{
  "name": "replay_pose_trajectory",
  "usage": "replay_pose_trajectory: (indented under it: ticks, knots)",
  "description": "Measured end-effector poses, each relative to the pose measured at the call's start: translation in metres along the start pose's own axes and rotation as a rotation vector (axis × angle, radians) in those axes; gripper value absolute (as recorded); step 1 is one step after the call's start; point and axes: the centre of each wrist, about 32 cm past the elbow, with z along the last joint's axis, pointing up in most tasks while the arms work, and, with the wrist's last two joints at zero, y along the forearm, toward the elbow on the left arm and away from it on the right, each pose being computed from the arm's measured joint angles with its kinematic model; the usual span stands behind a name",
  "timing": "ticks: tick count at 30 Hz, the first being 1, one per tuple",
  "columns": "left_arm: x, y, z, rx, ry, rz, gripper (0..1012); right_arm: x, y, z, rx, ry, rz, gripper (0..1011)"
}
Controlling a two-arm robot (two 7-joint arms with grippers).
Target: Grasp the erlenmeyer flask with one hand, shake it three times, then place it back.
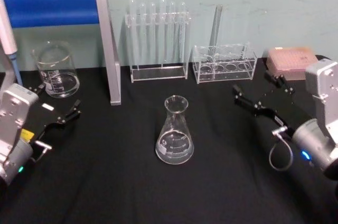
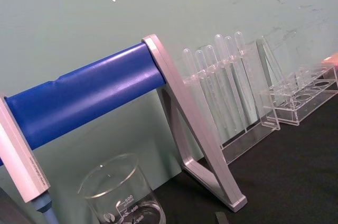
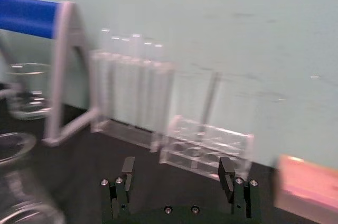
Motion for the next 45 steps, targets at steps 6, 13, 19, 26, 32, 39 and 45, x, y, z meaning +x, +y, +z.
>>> replay_pose_trajectory:
  ticks: [6, 13, 19, 26, 32, 39, 45]
  knots:
    - [0.0000, 0.0000, 0.0000, 0.000, 0.000, 0.000, 1001, -0.009, 0.022, -0.006, -0.018, -0.079, -0.143, 1003]
    - [0.0000, 0.0000, 0.0000, 0.000, 0.000, 0.000, 1001, -0.018, 0.043, -0.021, -0.048, -0.208, -0.221, 1002]
    - [0.0000, 0.0000, 0.0000, 0.000, 0.000, 0.000, 1001, -0.022, 0.053, -0.033, -0.087, -0.292, -0.238, 1002]
    - [0.0000, 0.0000, 0.0000, 0.000, 0.000, 0.000, 1001, -0.023, 0.056, -0.039, -0.112, -0.331, -0.239, 1002]
    - [0.0000, 0.0000, 0.0000, 0.000, 0.000, 0.000, 1001, -0.023, 0.057, -0.040, -0.116, -0.335, -0.238, 1002]
    - [0.0000, 0.0000, 0.0000, 0.000, 0.000, 0.000, 1001, -0.023, 0.056, -0.040, -0.116, -0.334, -0.238, 1002]
    - [0.0000, 0.0000, 0.0000, 0.000, 0.000, 0.000, 1001, -0.023, 0.056, -0.039, -0.115, -0.332, -0.237, 1003]
